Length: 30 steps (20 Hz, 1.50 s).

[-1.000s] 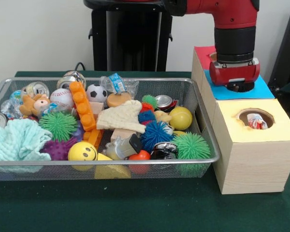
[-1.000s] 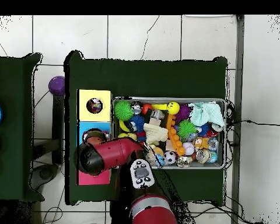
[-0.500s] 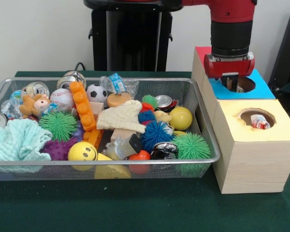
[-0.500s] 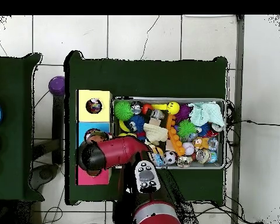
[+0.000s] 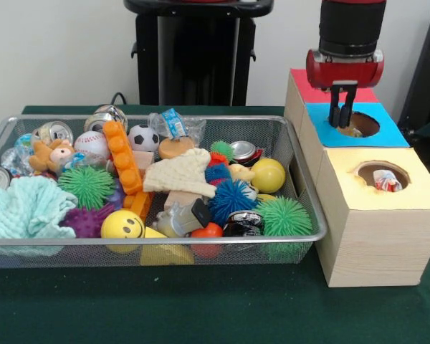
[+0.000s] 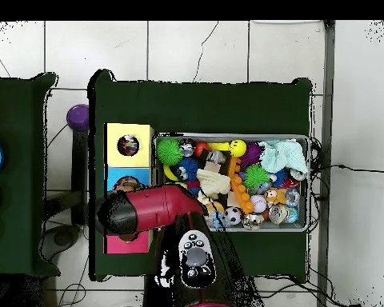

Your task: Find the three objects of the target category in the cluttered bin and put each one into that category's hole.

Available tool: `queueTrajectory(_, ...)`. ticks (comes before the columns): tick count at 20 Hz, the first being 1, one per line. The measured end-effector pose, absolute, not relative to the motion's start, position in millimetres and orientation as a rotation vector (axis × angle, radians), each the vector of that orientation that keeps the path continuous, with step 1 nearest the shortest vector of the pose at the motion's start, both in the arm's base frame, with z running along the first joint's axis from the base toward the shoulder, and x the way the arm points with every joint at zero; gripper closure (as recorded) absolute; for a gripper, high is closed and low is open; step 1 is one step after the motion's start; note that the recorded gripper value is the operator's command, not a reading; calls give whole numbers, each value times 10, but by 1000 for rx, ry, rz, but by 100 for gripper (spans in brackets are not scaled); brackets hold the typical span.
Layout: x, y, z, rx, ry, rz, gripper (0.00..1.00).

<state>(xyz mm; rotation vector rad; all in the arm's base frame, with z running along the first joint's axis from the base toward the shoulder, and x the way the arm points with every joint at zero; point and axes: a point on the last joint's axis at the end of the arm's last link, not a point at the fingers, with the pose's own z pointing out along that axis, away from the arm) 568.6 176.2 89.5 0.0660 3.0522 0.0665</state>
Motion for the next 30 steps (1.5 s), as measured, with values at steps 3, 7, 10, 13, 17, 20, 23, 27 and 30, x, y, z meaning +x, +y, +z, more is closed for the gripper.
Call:
queueTrajectory(3,5722,1722,1028,83,3053,49,100)
queueTrajectory(7,5805,1631,1157,114,3030,31,100)
queueTrajectory(10,5844,1583,1197,130,3019,22,100)
queueTrajectory(13,5864,1550,1203,142,3015,13,100)
queueTrajectory(17,5866,1562,1175,137,3015,-3,100)
queueTrajectory(20,5875,1618,1162,127,3013,-11,100)
queueTrajectory(23,5888,1690,1149,115,3010,-14,100)
queueTrajectory(27,5914,1821,1131,100,3006,-14,100)
queueTrajectory(30,5905,1940,1095,97,3012,-4,100)
